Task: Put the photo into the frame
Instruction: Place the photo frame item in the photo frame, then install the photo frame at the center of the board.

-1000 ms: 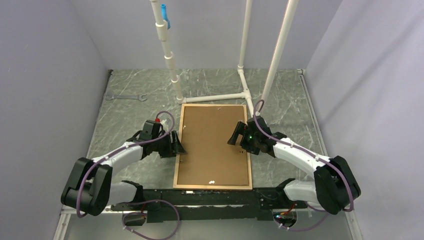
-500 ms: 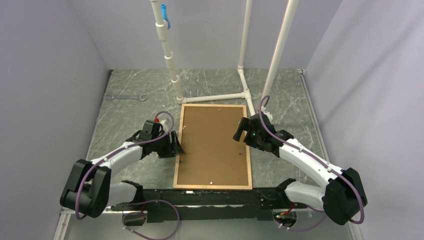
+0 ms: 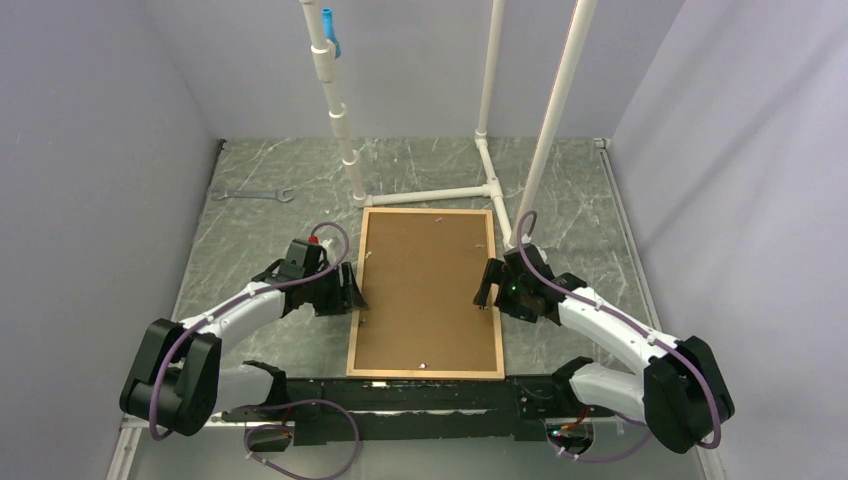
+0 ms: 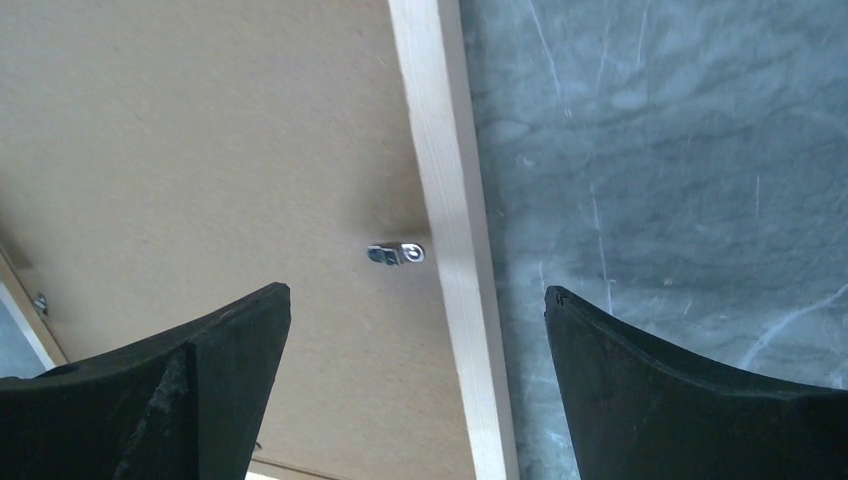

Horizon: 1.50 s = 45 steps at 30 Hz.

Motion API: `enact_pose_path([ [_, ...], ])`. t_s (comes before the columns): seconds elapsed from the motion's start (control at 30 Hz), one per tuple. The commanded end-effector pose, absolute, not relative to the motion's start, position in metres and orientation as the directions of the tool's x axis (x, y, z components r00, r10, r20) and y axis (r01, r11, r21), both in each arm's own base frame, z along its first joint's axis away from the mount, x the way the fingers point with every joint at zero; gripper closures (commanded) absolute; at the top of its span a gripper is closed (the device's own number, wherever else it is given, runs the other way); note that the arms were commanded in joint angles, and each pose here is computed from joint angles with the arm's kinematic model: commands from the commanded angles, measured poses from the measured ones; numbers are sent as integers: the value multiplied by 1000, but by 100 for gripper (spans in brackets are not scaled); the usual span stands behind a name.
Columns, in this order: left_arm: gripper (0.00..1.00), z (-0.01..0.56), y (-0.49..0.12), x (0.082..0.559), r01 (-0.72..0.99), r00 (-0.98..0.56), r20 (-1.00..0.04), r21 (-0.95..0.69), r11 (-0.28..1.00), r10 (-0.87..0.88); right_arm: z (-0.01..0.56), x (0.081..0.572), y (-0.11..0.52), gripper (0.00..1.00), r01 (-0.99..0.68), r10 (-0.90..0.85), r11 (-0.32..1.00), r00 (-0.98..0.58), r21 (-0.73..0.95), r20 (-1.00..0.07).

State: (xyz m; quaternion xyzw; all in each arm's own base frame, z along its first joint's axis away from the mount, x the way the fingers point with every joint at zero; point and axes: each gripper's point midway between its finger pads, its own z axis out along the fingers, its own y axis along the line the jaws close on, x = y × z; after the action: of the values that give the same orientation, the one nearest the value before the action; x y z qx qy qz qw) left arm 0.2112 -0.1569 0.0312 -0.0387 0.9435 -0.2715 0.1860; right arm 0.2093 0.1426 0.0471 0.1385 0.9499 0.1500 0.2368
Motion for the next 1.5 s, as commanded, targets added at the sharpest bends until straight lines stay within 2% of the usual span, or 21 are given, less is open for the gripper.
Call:
enact_pose_path([
  [0.0, 33, 29, -155, 219, 71, -912, -386, -482, 873, -139, 48, 206, 153, 1, 140, 318, 895, -865, 423, -387],
  [0.23, 36, 20, -160, 207, 124, -918, -393, -385, 915, -41, 35, 199, 160, 5, 111, 270, 899, -901, 424, -338],
  [0.33, 39, 17, -156, 205, 129, -922, -386, -321, 938, -5, 29, 196, 160, 9, 120, 274, 896, -907, 427, -320],
  [0.63, 41, 18, -153, 190, 189, -930, -358, -265, 946, 85, 13, 190, 158, 22, 143, 274, 903, -919, 405, -285],
  [0.73, 43, 23, -155, 186, 190, -932, -351, -254, 948, 93, 11, 190, 158, 23, 145, 271, 906, -920, 398, -282],
  [0.9, 38, 33, -155, 184, 206, -928, -350, -199, 958, 127, 9, 190, 156, 24, 150, 274, 908, -919, 391, -283],
  [1.1, 45, 27, -143, 184, 180, -934, -327, -91, 979, 141, 11, 190, 154, 23, 147, 274, 910, -916, 388, -294],
  [1.33, 46, 25, -145, 202, 125, -917, -389, -83, 989, 83, 11, 190, 157, 23, 139, 268, 906, -919, 399, -289],
  [1.47, 55, 23, -148, 207, 121, -902, -427, -99, 988, 67, 11, 189, 158, 23, 133, 264, 904, -921, 405, -286],
])
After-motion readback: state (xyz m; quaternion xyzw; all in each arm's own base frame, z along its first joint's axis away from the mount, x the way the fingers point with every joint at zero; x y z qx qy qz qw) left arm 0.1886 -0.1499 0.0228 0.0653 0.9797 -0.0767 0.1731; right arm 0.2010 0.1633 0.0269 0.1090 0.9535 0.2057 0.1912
